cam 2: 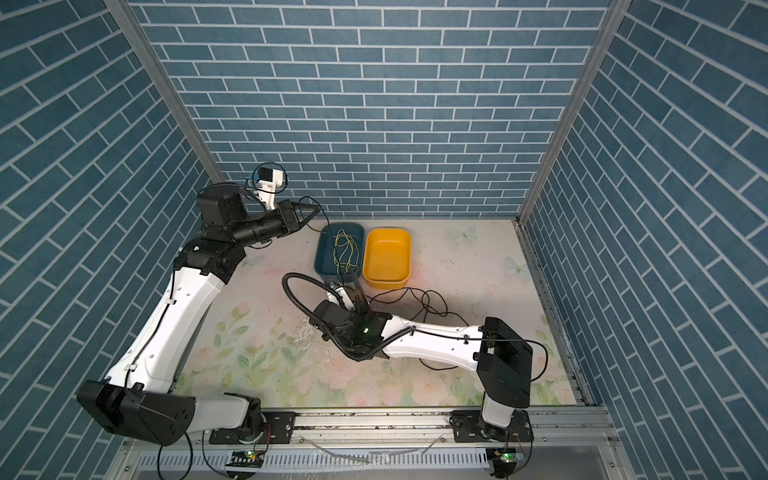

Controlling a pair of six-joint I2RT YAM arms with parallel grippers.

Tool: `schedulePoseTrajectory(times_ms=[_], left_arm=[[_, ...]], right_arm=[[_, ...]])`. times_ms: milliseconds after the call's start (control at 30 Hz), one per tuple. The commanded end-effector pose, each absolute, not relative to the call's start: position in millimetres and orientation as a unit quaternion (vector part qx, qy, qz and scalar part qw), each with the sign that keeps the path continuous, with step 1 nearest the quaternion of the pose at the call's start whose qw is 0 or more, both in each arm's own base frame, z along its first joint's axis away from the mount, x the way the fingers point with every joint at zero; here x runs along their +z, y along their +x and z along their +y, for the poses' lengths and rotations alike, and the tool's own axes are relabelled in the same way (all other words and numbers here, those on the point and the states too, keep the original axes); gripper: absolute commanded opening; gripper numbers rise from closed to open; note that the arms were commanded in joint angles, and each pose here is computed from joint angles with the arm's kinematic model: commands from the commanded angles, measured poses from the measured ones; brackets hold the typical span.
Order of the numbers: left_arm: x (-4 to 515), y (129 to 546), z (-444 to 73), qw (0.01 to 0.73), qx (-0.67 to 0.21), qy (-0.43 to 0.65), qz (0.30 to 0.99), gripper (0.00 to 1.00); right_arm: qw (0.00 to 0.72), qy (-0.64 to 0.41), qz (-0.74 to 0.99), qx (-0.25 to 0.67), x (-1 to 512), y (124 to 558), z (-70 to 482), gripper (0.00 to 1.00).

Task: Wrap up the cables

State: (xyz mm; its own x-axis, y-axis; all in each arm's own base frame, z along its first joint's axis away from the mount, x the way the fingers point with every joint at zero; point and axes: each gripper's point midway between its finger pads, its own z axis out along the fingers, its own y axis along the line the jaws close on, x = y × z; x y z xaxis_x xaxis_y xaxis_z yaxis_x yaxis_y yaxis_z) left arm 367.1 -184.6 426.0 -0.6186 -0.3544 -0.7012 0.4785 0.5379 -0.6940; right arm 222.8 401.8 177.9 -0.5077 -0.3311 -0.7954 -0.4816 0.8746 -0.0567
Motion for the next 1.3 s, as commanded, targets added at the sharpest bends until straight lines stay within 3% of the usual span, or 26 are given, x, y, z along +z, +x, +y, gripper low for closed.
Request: schedulePoseTrajectory(times_ms=[0, 400, 533, 867, 1067, 1267], left_arm=[[440, 360, -186, 0.452, -0.484, 0.055, 0.747, 0.00], [439, 359, -185, 0.451, -0.483, 0.054, 0.748, 0.00], [439, 359, -185, 0.450, -0.483, 0.054, 0.749, 0.00], [438, 361, -186, 0.448, -0.484, 0.055, 0.750, 0.00], [438, 361, -187, 0.447, -0.486, 0.054, 0.749, 0.00], [438, 360, -189, 0.446, -0.487, 0.057, 0.749, 0.00]], right_arm=[[0.434, -0.193, 0.880, 0.018, 173, 237, 365, 0.00], [0.416, -0.165, 0.889, 0.094, 174, 239, 373, 0.00], [0.412, -0.168, 0.891, 0.088, 169, 240, 374, 0.08], [0.419, -0.166, 0.885, 0.118, 178, 237, 377, 0.38], [0.433, -0.180, 0.874, 0.129, 190, 236, 376, 0.48], [0.437, -0.189, 0.869, 0.133, 199, 236, 375, 0.52]])
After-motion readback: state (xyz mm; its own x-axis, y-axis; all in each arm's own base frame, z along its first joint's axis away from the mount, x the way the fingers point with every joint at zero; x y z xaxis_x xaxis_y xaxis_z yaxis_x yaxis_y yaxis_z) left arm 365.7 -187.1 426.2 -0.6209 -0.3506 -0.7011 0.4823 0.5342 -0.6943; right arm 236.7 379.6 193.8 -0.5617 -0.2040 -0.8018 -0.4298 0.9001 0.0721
